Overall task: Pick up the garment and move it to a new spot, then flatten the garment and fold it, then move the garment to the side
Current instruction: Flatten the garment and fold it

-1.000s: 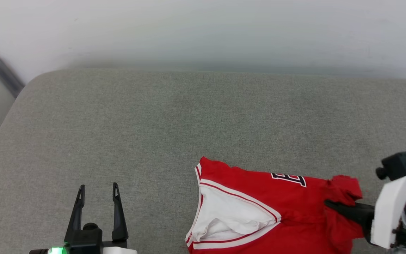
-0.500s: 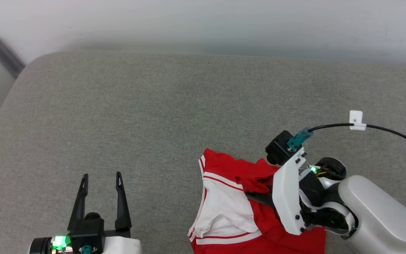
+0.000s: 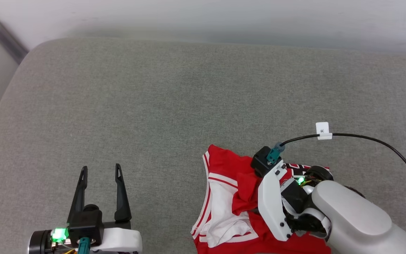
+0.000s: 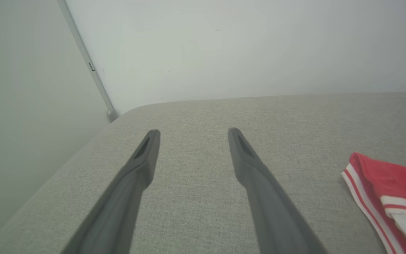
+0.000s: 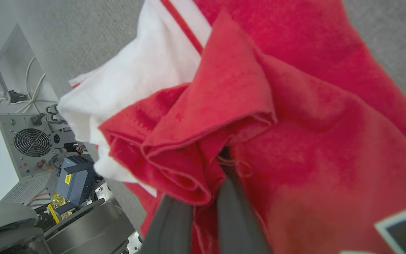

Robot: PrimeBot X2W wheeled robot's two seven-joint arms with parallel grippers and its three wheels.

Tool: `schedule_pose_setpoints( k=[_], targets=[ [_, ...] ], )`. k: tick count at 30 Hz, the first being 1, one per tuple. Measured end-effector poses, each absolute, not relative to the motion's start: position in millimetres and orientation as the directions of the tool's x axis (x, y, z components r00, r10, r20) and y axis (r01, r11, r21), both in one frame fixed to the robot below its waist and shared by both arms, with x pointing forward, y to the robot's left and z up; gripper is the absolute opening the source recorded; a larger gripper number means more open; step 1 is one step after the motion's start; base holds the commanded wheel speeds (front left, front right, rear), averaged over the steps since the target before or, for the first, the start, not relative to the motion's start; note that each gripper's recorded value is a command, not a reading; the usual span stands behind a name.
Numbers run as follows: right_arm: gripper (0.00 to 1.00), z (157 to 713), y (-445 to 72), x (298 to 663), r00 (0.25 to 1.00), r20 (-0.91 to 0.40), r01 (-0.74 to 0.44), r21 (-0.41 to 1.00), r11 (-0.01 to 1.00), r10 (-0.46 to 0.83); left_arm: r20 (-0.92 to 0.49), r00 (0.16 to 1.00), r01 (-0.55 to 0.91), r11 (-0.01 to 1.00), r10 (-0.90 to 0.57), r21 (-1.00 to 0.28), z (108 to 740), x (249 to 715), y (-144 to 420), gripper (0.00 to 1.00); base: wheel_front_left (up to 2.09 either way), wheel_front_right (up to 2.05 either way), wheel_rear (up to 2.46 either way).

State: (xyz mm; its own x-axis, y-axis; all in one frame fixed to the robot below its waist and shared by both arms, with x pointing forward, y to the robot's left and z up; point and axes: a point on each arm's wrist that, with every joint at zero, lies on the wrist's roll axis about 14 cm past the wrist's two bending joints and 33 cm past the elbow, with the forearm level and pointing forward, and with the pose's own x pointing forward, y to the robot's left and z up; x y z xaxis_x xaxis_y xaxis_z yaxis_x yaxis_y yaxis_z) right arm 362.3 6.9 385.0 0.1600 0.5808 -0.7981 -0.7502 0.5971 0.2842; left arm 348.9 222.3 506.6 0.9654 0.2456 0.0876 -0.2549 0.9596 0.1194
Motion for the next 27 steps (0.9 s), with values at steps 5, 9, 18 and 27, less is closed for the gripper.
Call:
schedule_pose_setpoints(
  k=[5, 9, 18, 27],
  targets=[
    [1.0, 404.7, 11.2, 368.4, 0.237, -0.735, -0.775, 0.251, 0.58, 0.635, 0.098, 0.967, -0.244, 0.963, 0.234, 0.114, 509.9, 348.6, 220.0, 1.0, 0.0, 0.0, 0.0],
    [1.0, 439.2, 6.6, 384.2, 0.344, -0.648, -0.795, 0.184, 0.578, 0.68, 0.112, 0.97, -0.23, 0.967, 0.218, 0.108, 514.1, 346.6, 216.1, 1.0, 0.0, 0.0, 0.0],
    [1.0, 537.4, -48.4, 435.7, 0.679, -0.283, -0.708, -0.006, 0.706, 0.678, 0.138, 0.973, -0.198, 0.976, 0.183, 0.097, 522.2, 347.0, 207.2, 1.0, 0.0, 0.0, 0.0],
    [1.0, 574.3, -126.7, 453.3, 0.896, 0.13, -0.417, -0.089, 0.905, 0.426, 0.145, 0.978, -0.162, 0.982, 0.148, 0.096, 524.1, 347.2, 197.0, 1.0, 0.0, 0.0, 0.0]
  ],
)
